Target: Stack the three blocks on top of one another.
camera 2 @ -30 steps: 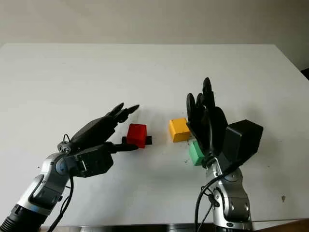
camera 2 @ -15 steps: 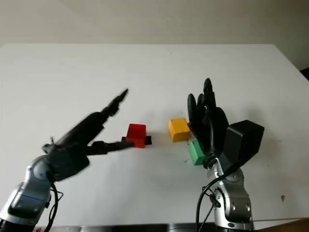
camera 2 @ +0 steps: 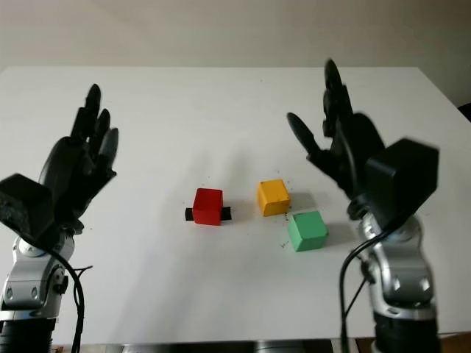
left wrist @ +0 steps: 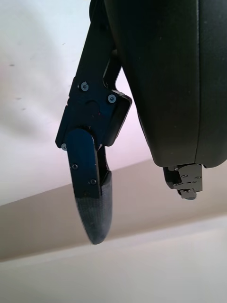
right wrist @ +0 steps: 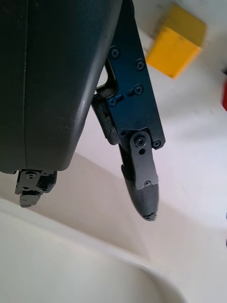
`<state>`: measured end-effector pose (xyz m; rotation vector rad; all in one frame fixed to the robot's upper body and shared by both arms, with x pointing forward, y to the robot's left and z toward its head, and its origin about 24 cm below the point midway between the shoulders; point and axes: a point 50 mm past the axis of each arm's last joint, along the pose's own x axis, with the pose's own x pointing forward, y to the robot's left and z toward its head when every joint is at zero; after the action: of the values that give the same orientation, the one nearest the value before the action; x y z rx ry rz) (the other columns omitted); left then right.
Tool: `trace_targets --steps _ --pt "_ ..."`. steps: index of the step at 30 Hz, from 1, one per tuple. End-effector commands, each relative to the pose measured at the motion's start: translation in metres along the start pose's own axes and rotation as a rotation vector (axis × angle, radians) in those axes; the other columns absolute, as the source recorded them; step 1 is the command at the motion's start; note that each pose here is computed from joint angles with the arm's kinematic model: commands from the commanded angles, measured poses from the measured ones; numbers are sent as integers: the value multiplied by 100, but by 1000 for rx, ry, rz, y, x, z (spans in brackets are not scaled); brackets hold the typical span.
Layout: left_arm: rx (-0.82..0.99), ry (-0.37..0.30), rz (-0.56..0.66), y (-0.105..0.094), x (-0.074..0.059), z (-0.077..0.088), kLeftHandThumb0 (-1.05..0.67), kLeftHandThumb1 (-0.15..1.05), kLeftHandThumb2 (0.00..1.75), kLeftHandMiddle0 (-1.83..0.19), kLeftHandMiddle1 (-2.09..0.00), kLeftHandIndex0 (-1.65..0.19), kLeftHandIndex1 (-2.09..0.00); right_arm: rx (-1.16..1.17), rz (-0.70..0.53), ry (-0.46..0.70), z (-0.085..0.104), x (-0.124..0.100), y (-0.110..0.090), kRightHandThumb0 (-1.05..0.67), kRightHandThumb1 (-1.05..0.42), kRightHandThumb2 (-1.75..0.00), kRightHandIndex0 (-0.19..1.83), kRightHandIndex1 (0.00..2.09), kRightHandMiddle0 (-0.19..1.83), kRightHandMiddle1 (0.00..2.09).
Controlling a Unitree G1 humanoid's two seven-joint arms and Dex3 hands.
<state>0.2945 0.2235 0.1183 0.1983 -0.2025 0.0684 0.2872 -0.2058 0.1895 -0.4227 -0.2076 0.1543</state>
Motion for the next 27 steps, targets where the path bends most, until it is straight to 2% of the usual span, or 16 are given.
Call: trace_targets --steps 1,8,15,21,27 --pt "-25 -12 25 1 7 1 -73 105 51 -1 -8 3 -9 -149 17 -19 16 2 -7 -62 -98 -6 -7 10 3 15" --pt "-102 -8 23 4 14 -5 -74 105 53 3 -5 8 -6 -513 163 19 32 10 -15 -58 -88 -3 0 11 20 22" --pt "-104 -6 19 3 18 -4 -76 105 52 2 -6 6 -7 -856 296 -11 43 16 -7 -59 -81 -4 9 12 36 19" --pt "-114 -2 -5 0 19 -4 -76 105 51 3 -5 6 -6 -1040 427 -7 34 15 5 -64 -81 -5 12 10 41 14" --pt "-100 -7 -15 -2 19 -3 -77 105 51 2 -5 5 -6 -1141 495 1 21 14 15 -67 -82 -6 12 8 43 10"
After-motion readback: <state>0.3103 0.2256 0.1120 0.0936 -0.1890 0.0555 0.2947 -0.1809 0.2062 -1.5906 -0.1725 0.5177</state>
